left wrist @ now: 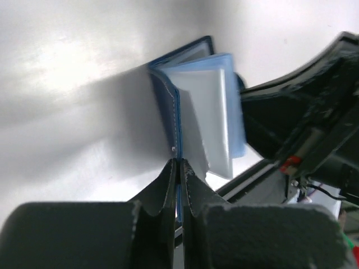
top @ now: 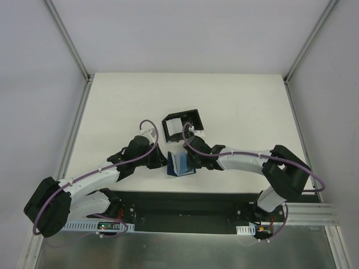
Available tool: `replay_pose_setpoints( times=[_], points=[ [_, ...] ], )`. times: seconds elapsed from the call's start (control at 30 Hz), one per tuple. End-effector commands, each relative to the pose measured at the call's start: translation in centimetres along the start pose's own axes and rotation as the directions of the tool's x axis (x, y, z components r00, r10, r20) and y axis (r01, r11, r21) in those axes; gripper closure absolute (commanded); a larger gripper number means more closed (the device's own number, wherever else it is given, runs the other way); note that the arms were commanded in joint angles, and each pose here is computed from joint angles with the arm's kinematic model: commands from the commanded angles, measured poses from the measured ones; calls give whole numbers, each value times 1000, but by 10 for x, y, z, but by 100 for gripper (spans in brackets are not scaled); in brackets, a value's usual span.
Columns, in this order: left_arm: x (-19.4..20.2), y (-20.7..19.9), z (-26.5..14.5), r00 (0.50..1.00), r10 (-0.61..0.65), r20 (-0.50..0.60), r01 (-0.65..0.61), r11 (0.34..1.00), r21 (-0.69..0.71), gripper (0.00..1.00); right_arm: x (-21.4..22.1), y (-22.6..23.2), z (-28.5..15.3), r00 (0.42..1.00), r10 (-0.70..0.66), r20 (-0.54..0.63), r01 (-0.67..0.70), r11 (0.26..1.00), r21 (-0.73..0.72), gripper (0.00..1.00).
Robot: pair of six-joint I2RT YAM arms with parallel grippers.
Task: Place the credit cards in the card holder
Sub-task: Insert the credit card into the card holder.
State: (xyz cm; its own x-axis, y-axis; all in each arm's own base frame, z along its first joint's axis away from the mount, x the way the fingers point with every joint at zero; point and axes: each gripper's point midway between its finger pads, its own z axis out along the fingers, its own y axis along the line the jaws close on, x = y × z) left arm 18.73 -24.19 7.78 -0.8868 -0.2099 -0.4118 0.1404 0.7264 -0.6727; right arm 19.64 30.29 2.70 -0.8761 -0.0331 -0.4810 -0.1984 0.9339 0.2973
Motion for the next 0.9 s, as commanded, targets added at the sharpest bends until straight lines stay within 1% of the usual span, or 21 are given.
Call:
replay_pose_setpoints(
  times=[0.0, 0.2, 0.3, 0.43, 0.6, 0.7, 0.87],
  points=[
    [11, 49, -8, 996, -69, 54, 77, 983, -167, 100, -7, -11, -10, 999, 14, 34, -15, 999, 34, 87],
    [17, 67, -8, 993, -95, 63, 107, 969, -225, 100, -4, -6, -7, 1000, 17, 15, -18, 1000, 8, 87],
    [21, 77, -6, 993, -107, 56, 118, 959, -259, 100, -9, -5, -12, 999, 21, 45, -21, 1000, -1, 86],
    [27, 84, -4, 991, -129, 47, 137, 948, -286, 100, -18, 12, -22, 998, 8, 58, -3, 997, -84, 85],
    [23, 80, -3, 992, -121, 44, 129, 951, -282, 100, -22, 31, -26, 998, -16, 53, 24, 989, -147, 85],
    [22, 78, -2, 992, -116, 42, 123, 953, -276, 100, -21, 39, -24, 999, -28, 41, 34, 987, -156, 85],
    [24, 79, -3, 992, -119, 36, 124, 953, -275, 100, -25, 42, -34, 994, -87, 66, 94, 990, -103, 85]
  ],
)
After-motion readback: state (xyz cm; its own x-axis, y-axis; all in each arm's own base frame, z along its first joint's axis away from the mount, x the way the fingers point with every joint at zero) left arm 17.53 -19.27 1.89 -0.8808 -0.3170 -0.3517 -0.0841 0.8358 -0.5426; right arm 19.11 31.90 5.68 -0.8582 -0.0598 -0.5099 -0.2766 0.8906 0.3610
